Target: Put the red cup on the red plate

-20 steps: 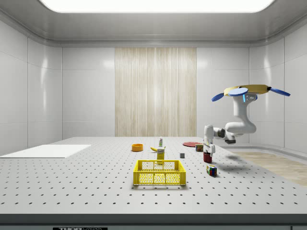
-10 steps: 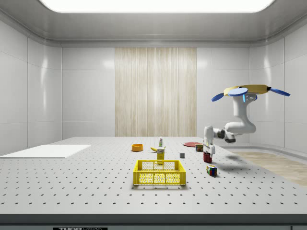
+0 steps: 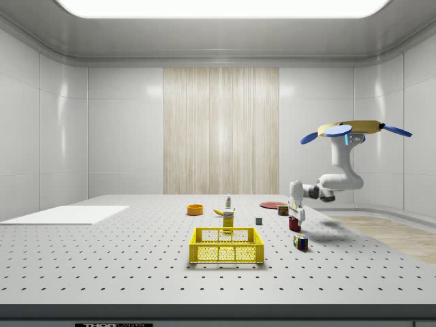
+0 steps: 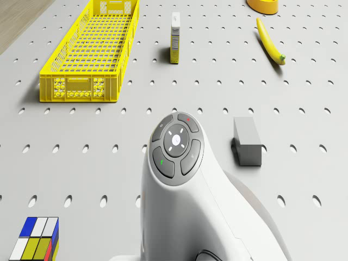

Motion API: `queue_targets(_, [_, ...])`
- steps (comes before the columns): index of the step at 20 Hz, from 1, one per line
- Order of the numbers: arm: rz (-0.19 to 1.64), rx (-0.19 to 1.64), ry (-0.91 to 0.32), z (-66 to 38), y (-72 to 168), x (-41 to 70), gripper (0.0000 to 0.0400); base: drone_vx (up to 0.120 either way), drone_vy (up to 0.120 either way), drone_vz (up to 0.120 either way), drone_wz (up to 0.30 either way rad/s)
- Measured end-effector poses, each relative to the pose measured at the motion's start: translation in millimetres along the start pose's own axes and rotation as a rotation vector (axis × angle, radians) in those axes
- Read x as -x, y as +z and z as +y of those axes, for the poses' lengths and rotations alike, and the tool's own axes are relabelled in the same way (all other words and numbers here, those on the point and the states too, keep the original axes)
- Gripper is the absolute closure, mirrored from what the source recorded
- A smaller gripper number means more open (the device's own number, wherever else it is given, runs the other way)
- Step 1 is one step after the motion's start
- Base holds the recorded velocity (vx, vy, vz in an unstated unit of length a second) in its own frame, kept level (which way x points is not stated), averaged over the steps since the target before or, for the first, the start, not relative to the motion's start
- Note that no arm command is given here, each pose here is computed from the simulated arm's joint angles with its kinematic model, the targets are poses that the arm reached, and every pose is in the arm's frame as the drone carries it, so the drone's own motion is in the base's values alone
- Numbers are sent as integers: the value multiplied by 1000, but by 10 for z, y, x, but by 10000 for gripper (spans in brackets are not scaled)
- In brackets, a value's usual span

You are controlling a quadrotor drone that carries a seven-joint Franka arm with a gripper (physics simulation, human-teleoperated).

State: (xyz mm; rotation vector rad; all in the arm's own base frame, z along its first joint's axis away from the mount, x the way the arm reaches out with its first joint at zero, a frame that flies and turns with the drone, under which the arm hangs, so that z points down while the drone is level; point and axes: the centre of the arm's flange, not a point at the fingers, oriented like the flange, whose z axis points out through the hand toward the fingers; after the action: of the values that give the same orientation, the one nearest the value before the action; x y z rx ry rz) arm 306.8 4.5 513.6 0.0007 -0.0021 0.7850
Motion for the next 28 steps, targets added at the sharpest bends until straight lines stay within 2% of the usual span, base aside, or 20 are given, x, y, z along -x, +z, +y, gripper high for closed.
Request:
queue_targets(2, [0, 0, 0, 4, 4, -4, 0, 0, 0, 0, 0])
queue_targets(4, [0, 0, 0, 6, 7, -6, 102, 0, 0, 0, 0])
queue_targets(6, [0, 0, 0, 8, 9, -8, 180, 0, 0, 0, 0])
queue_targets(8, [0, 0, 0, 9, 10, -9, 227, 0, 0, 0, 0])
queue_targets(10, [0, 0, 0, 10, 10, -10, 256, 0, 0, 0, 0])
queue_targets(13, [0, 0, 0, 10, 11, -10, 279, 0, 0, 0, 0])
queue_targets(18, [0, 0, 0, 11, -13, -10, 294, 0, 0, 0, 0])
queue_targets(22, [0, 0, 0, 11, -134, -10, 298, 0, -10, 110, 0])
queue_targets(28, [0, 0, 0, 11, -245, -10, 300, 113, -120, 120, 0])
